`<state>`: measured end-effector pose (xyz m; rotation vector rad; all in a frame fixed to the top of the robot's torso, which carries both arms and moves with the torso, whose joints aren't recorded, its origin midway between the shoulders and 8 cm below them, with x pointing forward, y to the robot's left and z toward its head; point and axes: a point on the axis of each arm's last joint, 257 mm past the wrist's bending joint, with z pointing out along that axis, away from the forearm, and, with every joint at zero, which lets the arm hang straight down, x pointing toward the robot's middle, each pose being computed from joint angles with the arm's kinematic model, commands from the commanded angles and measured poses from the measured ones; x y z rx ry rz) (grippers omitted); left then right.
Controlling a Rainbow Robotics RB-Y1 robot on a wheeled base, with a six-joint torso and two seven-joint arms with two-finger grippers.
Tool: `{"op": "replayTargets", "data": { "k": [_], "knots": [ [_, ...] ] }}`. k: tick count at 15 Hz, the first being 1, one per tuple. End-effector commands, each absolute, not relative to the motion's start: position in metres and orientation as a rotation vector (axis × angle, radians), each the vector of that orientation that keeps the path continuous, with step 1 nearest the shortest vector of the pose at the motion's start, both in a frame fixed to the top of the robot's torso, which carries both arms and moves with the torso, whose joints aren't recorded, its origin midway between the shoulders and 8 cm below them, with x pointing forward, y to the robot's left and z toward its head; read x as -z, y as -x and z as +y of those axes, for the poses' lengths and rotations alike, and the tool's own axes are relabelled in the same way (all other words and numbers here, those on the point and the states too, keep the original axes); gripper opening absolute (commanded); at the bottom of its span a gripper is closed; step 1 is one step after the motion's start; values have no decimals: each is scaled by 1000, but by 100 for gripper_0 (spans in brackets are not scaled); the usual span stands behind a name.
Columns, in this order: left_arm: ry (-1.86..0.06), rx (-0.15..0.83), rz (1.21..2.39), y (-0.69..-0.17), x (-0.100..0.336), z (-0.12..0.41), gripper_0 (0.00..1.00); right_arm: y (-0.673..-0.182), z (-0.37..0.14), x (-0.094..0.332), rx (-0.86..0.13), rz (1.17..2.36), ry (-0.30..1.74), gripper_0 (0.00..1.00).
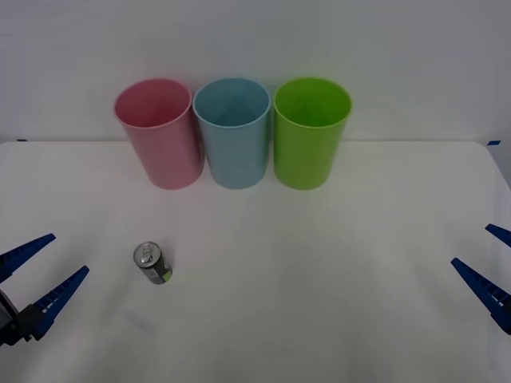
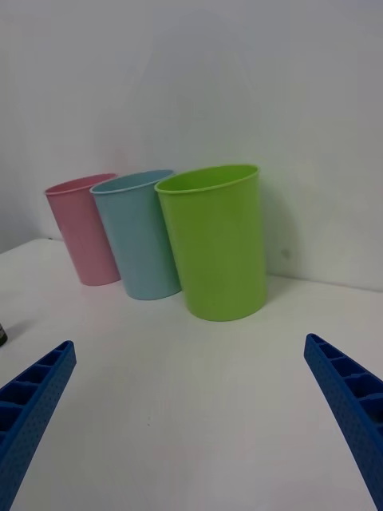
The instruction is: Grasp the object on the table and drop it into the matching bin: aluminum can to the light blue bin, PET bottle to the pink bin.
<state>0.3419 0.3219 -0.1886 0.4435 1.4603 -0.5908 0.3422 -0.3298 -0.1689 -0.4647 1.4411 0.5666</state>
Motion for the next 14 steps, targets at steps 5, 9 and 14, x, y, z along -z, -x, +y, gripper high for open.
{"op": "replayTargets", "data": {
  "k": [5, 9, 14],
  "knots": [
    [-496, 519, 1506, -330, 212, 324, 100, -342, -330, 169, -567, 1441, 465, 100],
    [-523, 479, 1545, -325, 238, 327, 100, -342, -330, 169, -567, 1441, 465, 100],
    [-526, 470, 1595, -326, 274, 320, 100, -342, -330, 169, -567, 1441, 465, 100]
  ]
}}
